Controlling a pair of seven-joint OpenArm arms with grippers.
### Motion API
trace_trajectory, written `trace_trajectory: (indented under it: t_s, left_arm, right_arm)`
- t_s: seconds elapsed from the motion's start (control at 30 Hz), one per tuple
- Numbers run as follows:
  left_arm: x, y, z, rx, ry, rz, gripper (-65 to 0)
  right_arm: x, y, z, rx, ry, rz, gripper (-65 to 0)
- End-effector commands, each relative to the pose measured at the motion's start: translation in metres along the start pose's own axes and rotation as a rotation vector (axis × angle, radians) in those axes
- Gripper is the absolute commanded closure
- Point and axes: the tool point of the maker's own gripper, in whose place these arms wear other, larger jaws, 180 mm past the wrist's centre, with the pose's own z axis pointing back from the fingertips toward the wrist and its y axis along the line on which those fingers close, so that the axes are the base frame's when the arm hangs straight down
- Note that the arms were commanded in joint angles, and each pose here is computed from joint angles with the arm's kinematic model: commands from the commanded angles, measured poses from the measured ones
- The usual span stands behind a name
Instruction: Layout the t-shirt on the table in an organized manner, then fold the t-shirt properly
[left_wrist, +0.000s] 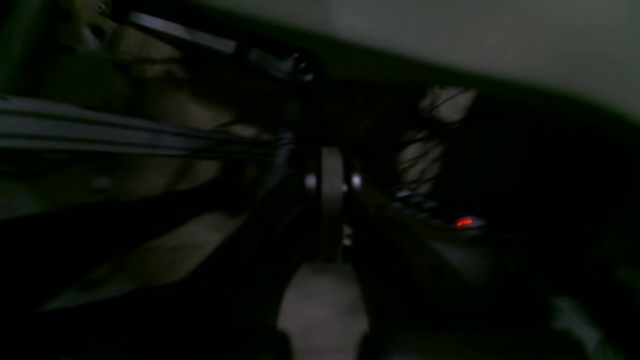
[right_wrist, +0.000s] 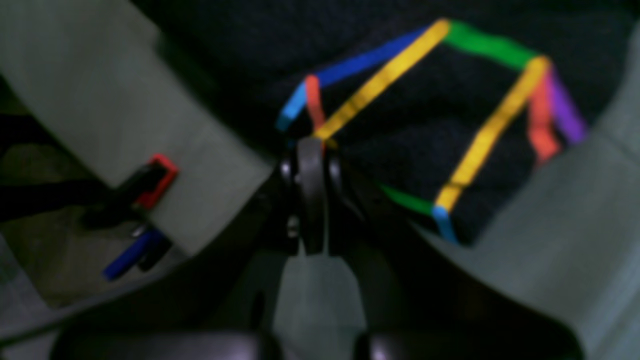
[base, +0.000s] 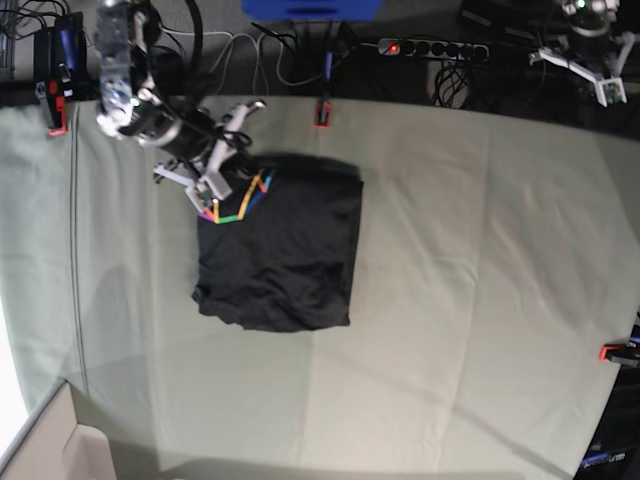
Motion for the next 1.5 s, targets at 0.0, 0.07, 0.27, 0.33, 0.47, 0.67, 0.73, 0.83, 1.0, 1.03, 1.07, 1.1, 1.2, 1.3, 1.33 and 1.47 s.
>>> trace_trajectory:
  t_s: [0.0, 0.07, 0.27, 0.33, 0.47, 0.67, 0.73, 0.83, 1.0, 1.03, 1.07, 1.1, 1.2, 1.3, 1.33, 1.47]
  left_arm:
    - [-0.02, 0.004, 0.006, 0.003, 0.047, 0.019, 0.0]
    - [-0.045, 0.001, 0.004, -0.014, 0.104, 0.078, 0.0]
    - [-0.088, -0.015, -0.019, -0.039, 0.173, 0.207, 0.0]
    - [-0.095, -0.022, -0.026, -0.044, 0.157, 0.221, 0.0]
    - [-0.114, -0.055, -0.041, -0.142, 0.15, 0.149, 0.0]
    - [-0.17, -0.103, -0.052, -0.294, 0.268, 0.04, 0.0]
    - [-0.18, -0.111, -0.054, -0.316, 0.272, 0.031, 0.0]
    - [-0.187, -0.129, -0.051, -0.359, 0.259, 0.004, 0.0]
    - [-0.189, -0.157, -0.054, -0.42, 0.326, -0.049, -0.1]
    - [-0.193, -0.162, -0.051, -0.428, 0.347, -0.052, -0.2]
    - [-0.19, -0.169, -0.052, -0.436, 0.349, -0.049, -0.3]
    - [-0.184, -0.173, -0.057, -0.439, 0.344, -0.045, -0.5]
    - [-0.18, -0.181, -0.059, -0.453, 0.352, -0.041, -0.5]
    - [-0.184, -0.196, -0.053, -0.48, 0.378, -0.04, -0.5]
    - [-0.184, -0.196, -0.053, -0.481, 0.382, -0.039, -0.5]
    - [-0.189, -0.198, -0.05, -0.485, 0.411, -0.043, -0.5]
  right_arm:
    - [0.01, -0.001, 0.013, -0.008, -0.051, 0.011, 0.0]
    - [0.006, -0.008, 0.032, -0.058, -0.058, 0.003, 0.0]
    - [-0.037, -0.016, 0.066, -0.133, 0.024, -0.057, 0.0]
    - [-0.057, -0.019, 0.078, -0.158, 0.064, -0.088, 0.0]
    - [-0.103, -0.026, 0.095, -0.2, 0.153, -0.17, 0.0]
    - [-0.179, -0.019, 0.109, -0.219, 0.262, -0.313, 0.0]
    - [-0.207, -0.012, 0.11, -0.219, 0.295, -0.346, 0.0]
    - [-0.249, 0.007, 0.108, -0.233, 0.316, -0.446, 0.0]
    - [-0.307, 0.018, 0.089, -0.366, 0.334, -0.565, 0.0]
    - [-0.315, 0.023, 0.085, -0.379, 0.337, -0.575, 0.0]
    - [-0.322, 0.024, 0.082, -0.41, 0.335, -0.584, 0.0]
    - [-0.331, 0.023, 0.082, -0.456, 0.34, -0.591, 0.0]
    - [-0.35, 0.011, 0.086, -0.632, 0.367, -0.542, 0.0]
    - [-0.361, 0.008, 0.097, -0.802, 0.424, -0.443, 0.0]
    - [-0.36, 0.007, 0.098, -0.835, 0.432, -0.408, 0.0]
    - [-0.347, 0.029, 0.079, -0.835, 0.406, -0.391, 0.0]
